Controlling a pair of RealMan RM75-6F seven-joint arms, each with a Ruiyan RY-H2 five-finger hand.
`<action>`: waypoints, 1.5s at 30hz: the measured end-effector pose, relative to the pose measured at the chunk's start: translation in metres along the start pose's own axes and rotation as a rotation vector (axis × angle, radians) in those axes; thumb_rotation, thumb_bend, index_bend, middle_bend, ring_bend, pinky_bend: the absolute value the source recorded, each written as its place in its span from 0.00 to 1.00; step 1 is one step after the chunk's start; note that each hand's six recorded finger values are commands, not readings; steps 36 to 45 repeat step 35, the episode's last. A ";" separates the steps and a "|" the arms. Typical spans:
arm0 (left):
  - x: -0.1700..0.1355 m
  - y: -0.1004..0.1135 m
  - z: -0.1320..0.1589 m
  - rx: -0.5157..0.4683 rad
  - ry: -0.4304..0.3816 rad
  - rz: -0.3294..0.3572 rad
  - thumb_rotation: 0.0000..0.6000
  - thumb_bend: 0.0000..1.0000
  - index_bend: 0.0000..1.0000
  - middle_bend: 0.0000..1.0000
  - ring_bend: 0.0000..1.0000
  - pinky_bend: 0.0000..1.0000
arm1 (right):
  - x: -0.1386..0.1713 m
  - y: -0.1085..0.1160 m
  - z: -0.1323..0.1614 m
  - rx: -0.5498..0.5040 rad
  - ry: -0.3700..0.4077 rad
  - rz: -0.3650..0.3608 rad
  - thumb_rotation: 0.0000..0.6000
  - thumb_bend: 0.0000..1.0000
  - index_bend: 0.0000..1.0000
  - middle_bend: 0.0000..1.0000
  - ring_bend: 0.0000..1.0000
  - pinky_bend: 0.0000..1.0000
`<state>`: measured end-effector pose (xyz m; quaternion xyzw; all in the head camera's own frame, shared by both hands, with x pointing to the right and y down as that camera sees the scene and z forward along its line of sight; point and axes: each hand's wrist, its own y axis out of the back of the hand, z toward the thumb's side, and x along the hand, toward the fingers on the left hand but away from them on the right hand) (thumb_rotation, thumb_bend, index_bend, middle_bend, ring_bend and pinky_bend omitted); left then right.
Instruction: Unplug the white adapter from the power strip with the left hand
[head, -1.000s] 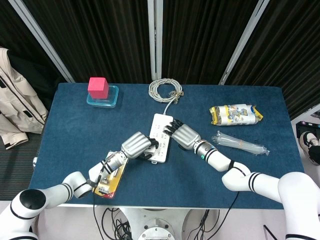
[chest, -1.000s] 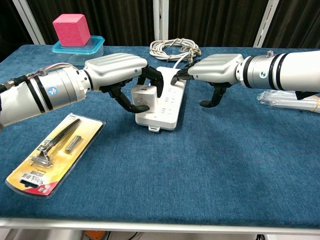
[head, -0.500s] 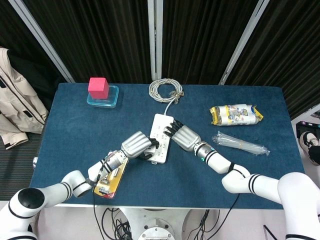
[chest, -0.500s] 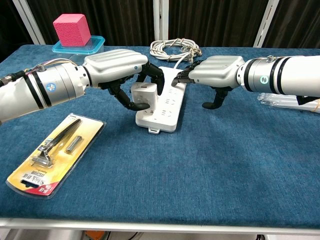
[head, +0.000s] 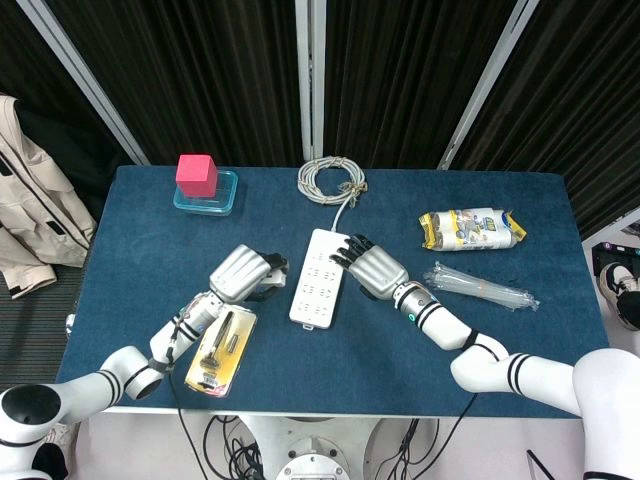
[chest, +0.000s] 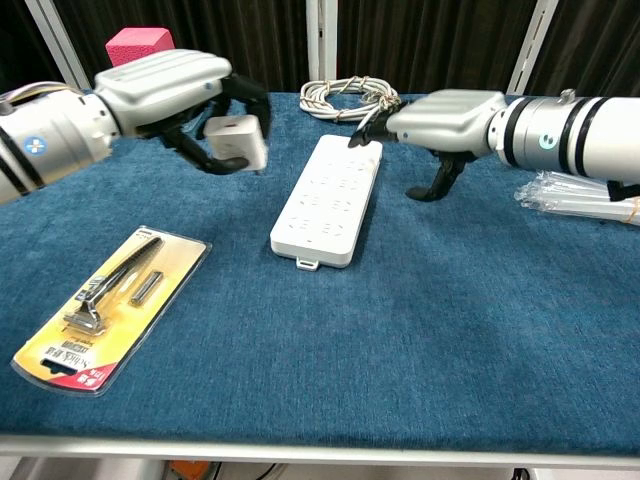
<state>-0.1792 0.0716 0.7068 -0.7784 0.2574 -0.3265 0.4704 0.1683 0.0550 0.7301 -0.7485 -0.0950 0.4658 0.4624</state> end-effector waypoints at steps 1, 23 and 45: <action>-0.004 -0.002 -0.006 0.005 0.024 -0.004 1.00 0.38 0.49 0.59 0.48 0.64 | 0.003 0.005 -0.002 -0.015 -0.003 -0.019 1.00 0.33 0.04 0.10 0.00 0.00; -0.109 0.053 -0.081 0.099 0.362 0.094 1.00 0.12 0.16 0.24 0.15 0.21 | 0.168 0.034 -0.090 -0.186 -0.264 -0.239 1.00 0.33 0.00 0.08 0.00 0.00; -0.278 0.088 -0.097 0.139 0.772 0.049 1.00 0.12 0.16 0.23 0.15 0.15 | 0.303 -0.013 -0.099 -0.280 -0.499 -0.345 1.00 0.33 0.00 0.08 0.00 0.00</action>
